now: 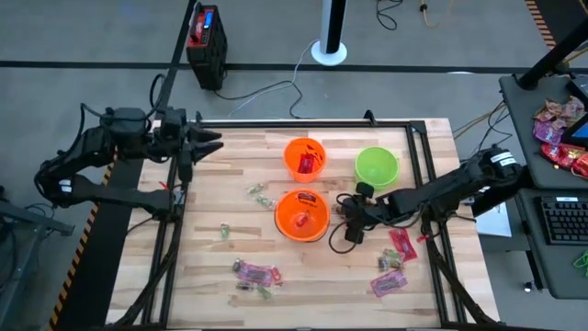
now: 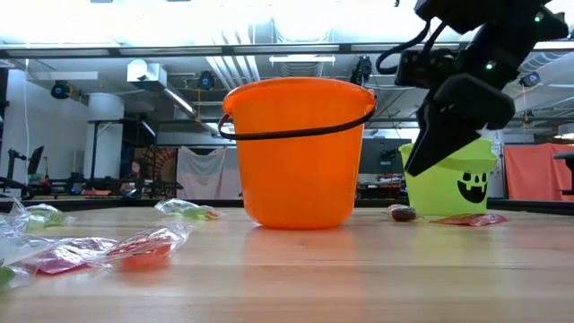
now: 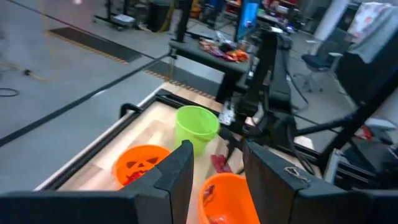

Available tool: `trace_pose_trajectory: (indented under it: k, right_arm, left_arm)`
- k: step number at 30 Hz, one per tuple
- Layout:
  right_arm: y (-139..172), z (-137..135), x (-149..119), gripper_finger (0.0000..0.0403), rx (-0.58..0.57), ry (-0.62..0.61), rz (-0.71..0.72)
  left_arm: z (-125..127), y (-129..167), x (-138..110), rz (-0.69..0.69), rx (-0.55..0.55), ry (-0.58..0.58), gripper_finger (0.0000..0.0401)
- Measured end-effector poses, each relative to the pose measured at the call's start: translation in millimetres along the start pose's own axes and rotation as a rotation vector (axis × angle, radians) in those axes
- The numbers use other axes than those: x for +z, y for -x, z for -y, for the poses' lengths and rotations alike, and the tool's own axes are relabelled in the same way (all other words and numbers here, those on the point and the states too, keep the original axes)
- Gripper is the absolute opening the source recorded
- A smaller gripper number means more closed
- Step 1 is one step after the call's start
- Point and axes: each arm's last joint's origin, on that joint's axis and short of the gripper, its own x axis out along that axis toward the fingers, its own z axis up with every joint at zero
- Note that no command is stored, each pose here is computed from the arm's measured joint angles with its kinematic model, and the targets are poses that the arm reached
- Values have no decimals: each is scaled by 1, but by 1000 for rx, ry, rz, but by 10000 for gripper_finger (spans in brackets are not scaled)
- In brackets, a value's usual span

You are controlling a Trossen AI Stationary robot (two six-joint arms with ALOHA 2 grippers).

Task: Sort candy by brand, put in halloween buckets
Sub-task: Put the brown candy into the green bin

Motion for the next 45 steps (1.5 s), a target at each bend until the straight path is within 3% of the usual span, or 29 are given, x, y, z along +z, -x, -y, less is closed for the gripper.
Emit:
trace_pose_trajectory:
  k: [9, 19, 35, 45]
  right_arm:
    - [-14, -5, -2, 178, -22, -62, -34]
    - [-32, 8, -5, 178, -96, -90, -57]
    - [-41, 10, -25, 176, -32, -110, -30]
    - [-42, 10, -25, 121, -14, -108, -35]
  left_arm:
    - [0, -8, -1, -11, 38, -40, 123]
    - [0, -9, -1, -14, 39, -34, 123]
    - [-1, -10, 0, -9, 65, -4, 123]
    - [0, -14, -1, -19, 68, -5, 123]
